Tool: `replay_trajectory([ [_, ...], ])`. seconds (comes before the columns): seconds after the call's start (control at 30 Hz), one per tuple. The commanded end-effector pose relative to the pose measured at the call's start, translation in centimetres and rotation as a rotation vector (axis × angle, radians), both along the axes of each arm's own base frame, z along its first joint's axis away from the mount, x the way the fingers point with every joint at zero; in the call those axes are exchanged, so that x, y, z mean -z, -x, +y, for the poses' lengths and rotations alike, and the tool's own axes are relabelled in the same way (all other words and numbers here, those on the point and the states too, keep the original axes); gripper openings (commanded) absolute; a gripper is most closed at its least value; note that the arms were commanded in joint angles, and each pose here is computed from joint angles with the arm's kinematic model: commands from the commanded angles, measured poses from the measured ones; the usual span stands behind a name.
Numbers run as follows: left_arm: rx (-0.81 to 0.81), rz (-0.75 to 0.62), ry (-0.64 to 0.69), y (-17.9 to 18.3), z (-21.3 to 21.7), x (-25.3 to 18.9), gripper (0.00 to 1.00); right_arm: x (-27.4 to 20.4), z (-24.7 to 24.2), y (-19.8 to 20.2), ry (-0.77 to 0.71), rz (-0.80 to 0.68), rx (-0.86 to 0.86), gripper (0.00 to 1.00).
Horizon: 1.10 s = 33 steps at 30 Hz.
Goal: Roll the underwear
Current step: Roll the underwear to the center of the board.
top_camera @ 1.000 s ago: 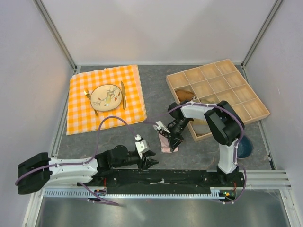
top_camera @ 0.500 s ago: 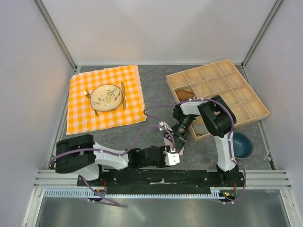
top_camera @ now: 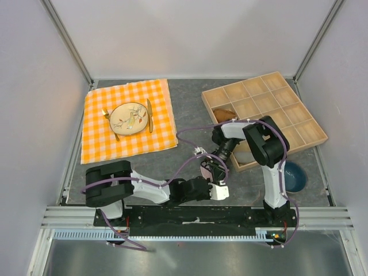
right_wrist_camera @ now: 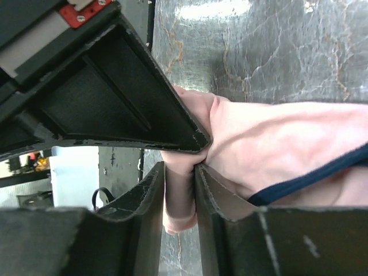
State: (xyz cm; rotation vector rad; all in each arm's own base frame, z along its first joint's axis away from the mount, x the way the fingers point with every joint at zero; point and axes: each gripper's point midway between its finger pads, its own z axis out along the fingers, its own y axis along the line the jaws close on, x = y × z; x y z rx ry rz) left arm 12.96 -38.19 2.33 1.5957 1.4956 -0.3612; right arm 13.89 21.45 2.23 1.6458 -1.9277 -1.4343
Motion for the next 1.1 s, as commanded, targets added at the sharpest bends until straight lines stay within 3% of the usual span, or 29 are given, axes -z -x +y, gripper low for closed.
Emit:
replay_trajectory([
  [0.0, -0.097, 0.189, -0.103, 1.8, 2.7, 3.2, 0.02, -1.4, 0.0, -3.8, -0.065, -0.224, 0.008, 0.35],
  [0.27, -0.309, 0.543, -0.172, 5.1, 5.6, 4.7, 0.02, -6.7, -3.2, -12.3, -0.026, -0.698, 0.244, 0.46],
  [0.5, -0.420, 0.961, -0.121, 5.8, 6.5, 4.5, 0.02, -12.4, -5.7, -14.3, -0.182, -0.963, 0.373, 0.48],
  [0.6, -0.456, 1.156, -0.105, 5.1, 6.8, 4.6, 0.02, -13.5, -4.9, -11.6, -0.372, -0.992, 0.325, 0.72],
  [0.63, -0.477, 1.199, -0.090, 4.0, 6.7, 4.4, 0.02, -13.4, -4.5, -10.6, -0.427, -0.996, 0.295, 0.96],
  [0.67, -0.450, 1.249, -0.097, 4.2, 6.5, 4.3, 0.02, -12.5, -4.3, -8.5, -0.485, -0.981, 0.233, 0.98],
  [0.77, -0.460, 1.344, -0.159, 3.8, 6.5, 5.4, 0.02, -10.7, -3.6, -4.6, -0.520, -0.866, 0.121, 0.98],
  [0.87, -0.483, 1.391, -0.178, 3.0, 6.2, 6.4, 0.02, -8.6, -3.1, -1.5, -0.541, -0.848, -0.080, 0.98],
  [0.93, -0.492, 1.403, -0.176, 2.3, 5.9, 6.9, 0.02, -7.6, -2.8, -0.8, -0.499, -0.844, -0.105, 0.91],
  [1.07, -0.512, 1.432, -0.159, 1.5, 5.7, 7.1, 0.02, -5.1, -1.0, -2.0, -0.417, -1.103, -0.216, 0.87],
])
